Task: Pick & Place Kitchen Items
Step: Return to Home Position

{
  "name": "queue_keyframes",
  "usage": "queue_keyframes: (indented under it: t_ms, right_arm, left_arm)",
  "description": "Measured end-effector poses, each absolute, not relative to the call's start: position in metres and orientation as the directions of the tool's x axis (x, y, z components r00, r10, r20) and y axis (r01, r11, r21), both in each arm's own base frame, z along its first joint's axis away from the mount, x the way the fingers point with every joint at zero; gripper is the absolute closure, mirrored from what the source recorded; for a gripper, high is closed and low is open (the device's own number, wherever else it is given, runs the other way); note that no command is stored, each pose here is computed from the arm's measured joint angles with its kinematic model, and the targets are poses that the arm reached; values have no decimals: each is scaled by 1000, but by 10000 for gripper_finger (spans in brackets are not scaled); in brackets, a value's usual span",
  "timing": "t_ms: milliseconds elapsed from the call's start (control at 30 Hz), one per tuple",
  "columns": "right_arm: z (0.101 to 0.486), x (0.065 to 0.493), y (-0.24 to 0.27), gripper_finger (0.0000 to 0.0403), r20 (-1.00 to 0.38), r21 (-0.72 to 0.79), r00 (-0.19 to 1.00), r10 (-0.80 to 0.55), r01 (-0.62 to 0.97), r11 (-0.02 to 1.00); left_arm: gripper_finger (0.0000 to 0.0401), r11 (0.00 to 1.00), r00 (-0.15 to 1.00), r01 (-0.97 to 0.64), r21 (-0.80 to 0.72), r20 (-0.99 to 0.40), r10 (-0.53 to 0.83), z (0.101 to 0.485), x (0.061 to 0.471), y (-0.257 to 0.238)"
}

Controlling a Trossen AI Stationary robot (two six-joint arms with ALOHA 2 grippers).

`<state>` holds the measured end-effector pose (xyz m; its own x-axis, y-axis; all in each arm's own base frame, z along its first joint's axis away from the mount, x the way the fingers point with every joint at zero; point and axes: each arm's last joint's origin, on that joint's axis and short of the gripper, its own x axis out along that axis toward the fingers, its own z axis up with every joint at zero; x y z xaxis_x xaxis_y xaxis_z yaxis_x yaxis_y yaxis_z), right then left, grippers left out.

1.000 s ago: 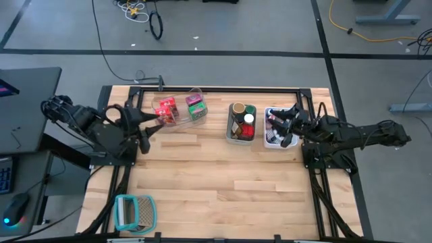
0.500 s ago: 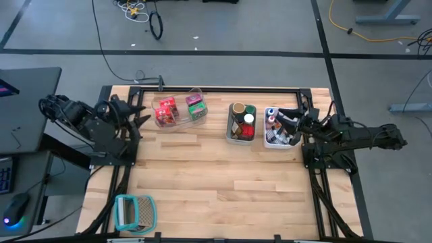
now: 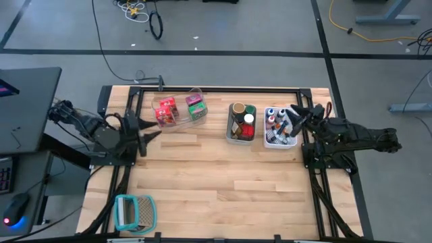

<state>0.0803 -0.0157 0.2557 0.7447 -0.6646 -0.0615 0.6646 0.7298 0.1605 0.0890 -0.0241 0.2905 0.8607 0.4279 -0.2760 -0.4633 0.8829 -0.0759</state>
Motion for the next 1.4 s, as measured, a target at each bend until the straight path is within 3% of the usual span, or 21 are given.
queue_keyframes:
  t_ms: [100, 233, 433, 733, 1400]
  right_arm:
    - [249, 77, -18, 218, -108, 166, 673, -732, 738, 654]
    - [249, 78, -17, 218, -108, 163, 710, -696, 703, 692]
    - [252, 83, -10, 218, -102, 128, 878, -468, 478, 869]
    - [250, 87, -1, 218, -114, 166, 980, -165, 183, 969]
    - [218, 102, 2, 218, -43, 67, 996, -78, 81, 994]
  left_arm:
    - [211, 917, 904, -395, -47, -196, 380, 276, 95, -28]
    - [211, 950, 948, -312, -11, -65, 311, 261, 101, -33]
    - [211, 971, 971, -237, -6, 15, 238, 238, 97, -32]
    - [211, 971, 969, -238, -23, 60, 239, 222, 88, -27]
    - [211, 974, 968, -219, -61, 109, 225, 179, 87, -27]
